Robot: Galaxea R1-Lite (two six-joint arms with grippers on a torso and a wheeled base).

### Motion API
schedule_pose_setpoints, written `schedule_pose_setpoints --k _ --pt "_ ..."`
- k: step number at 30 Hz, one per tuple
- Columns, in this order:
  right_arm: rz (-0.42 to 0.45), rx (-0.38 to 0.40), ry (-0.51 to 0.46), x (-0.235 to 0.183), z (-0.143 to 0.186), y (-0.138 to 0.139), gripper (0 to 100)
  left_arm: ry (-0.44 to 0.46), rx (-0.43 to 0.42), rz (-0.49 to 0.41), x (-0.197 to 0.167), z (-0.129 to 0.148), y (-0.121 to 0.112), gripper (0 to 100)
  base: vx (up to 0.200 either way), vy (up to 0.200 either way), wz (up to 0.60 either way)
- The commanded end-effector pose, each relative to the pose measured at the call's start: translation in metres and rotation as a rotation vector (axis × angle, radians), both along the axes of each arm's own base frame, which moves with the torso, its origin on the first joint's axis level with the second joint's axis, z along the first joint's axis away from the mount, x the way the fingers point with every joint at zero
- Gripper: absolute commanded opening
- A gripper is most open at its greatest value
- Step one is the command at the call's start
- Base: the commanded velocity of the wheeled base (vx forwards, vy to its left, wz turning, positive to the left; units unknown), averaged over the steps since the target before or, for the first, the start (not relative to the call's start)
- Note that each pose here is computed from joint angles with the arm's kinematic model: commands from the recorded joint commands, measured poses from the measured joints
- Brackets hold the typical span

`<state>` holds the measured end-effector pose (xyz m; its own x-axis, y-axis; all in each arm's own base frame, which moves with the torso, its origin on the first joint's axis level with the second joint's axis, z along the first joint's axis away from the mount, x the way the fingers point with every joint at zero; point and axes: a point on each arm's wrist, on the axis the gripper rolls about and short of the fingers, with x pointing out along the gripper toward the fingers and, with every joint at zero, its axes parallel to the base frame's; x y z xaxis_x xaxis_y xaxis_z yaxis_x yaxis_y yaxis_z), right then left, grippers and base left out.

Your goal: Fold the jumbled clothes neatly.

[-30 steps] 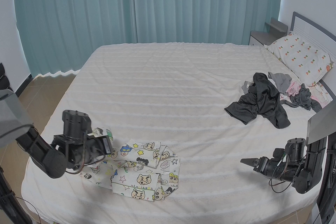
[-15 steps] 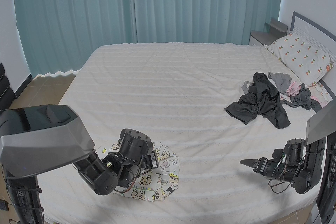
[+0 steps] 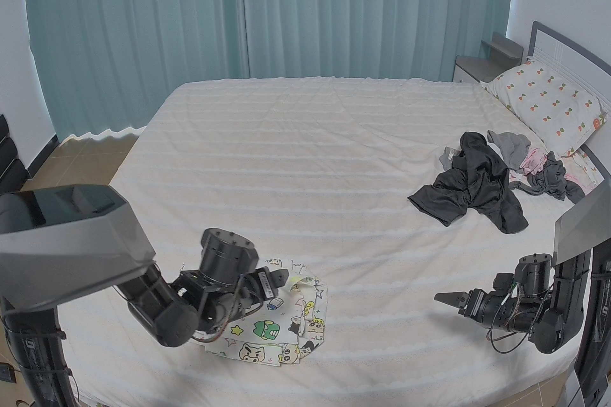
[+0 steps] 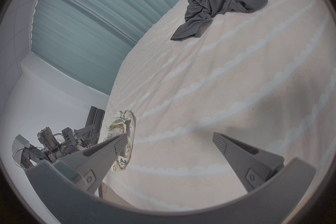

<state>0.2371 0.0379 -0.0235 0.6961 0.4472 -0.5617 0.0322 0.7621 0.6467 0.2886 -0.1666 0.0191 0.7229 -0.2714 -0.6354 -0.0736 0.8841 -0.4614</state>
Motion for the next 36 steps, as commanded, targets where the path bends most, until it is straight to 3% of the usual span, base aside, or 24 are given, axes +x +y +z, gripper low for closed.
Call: schedule_pose_setpoints --k 1,2,6,9,15,30,36 --pt "0.025 0.007 -0.003 -0.001 0.001 0.008 100 0.081 -0.167 0.089 -0.016 0.019 0.063 100 0.0 0.0 0.0" --pt "0.043 0.019 0.005 -0.003 0.001 0.016 100 0.136 -0.287 0.102 -0.036 0.018 0.09 100 0.0 0.0 0.0" --pt "0.053 0.05 0.022 -0.004 0.001 0.024 100 0.103 -0.406 0.106 -0.042 0.019 0.096 100 0.0 0.0 0.0" --pt "0.065 0.054 0.028 -0.005 0.001 0.029 100 0.083 -0.425 0.106 -0.046 0.017 0.099 100 -0.067 0.0 0.0" --pt "0.077 0.052 0.034 -0.007 0.0 0.032 100 0.178 -0.402 0.097 -0.044 -0.01 0.094 100 -0.2 0.0 0.0" --pt "0.11 0.051 0.042 -0.007 -0.003 0.04 100 0.14 -0.416 0.071 -0.051 -0.011 0.093 100 0.0 0.0 0.0" --pt "0.11 0.055 0.024 -0.003 -0.003 0.042 100 0.146 -0.409 0.065 -0.051 -0.014 0.091 100 0.0 0.2 0.0"
